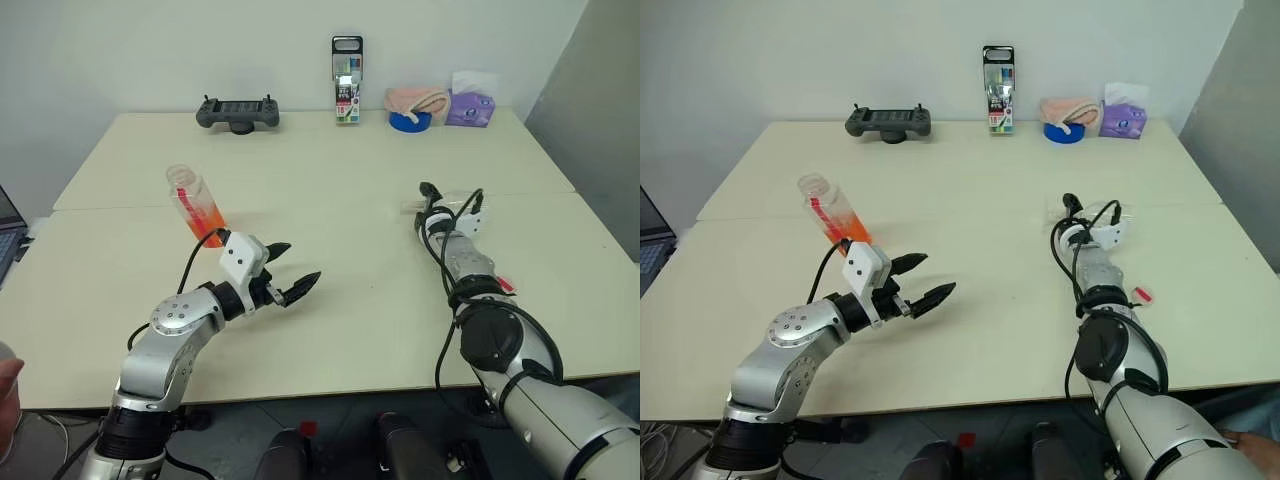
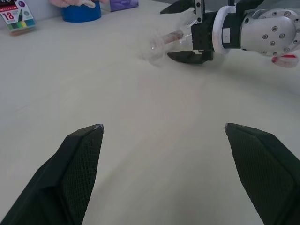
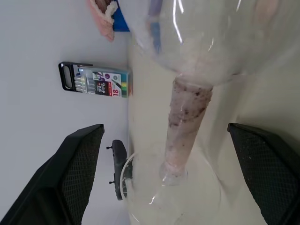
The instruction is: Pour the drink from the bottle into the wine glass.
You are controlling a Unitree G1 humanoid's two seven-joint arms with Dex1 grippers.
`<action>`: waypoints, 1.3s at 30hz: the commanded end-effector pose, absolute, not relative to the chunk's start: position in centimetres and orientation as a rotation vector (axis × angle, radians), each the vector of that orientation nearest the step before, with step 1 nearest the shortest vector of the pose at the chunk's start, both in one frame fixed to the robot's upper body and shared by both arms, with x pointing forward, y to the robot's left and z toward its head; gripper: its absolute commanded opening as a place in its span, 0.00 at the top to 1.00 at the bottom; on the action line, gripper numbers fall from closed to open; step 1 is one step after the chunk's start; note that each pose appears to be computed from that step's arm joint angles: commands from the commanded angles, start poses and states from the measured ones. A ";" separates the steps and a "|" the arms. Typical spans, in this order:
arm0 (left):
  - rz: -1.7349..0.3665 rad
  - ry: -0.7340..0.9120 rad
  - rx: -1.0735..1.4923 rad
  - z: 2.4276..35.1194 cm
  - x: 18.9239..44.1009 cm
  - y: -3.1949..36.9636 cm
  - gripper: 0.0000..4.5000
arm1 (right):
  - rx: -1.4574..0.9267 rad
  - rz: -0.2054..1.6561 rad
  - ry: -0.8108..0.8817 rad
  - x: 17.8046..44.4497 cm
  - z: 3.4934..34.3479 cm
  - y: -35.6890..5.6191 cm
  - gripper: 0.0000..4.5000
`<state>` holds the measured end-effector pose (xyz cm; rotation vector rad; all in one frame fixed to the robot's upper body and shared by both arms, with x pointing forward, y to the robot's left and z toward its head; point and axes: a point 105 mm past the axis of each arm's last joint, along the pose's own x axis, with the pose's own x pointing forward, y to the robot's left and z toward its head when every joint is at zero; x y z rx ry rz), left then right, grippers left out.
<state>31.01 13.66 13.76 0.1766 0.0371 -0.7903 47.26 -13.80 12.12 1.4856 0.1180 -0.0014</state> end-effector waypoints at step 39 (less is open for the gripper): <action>-0.647 0.059 0.141 13.6 24.7 19.3 0.00 | -0.211 0.818 -0.304 37.8 14.9 4.6 0.98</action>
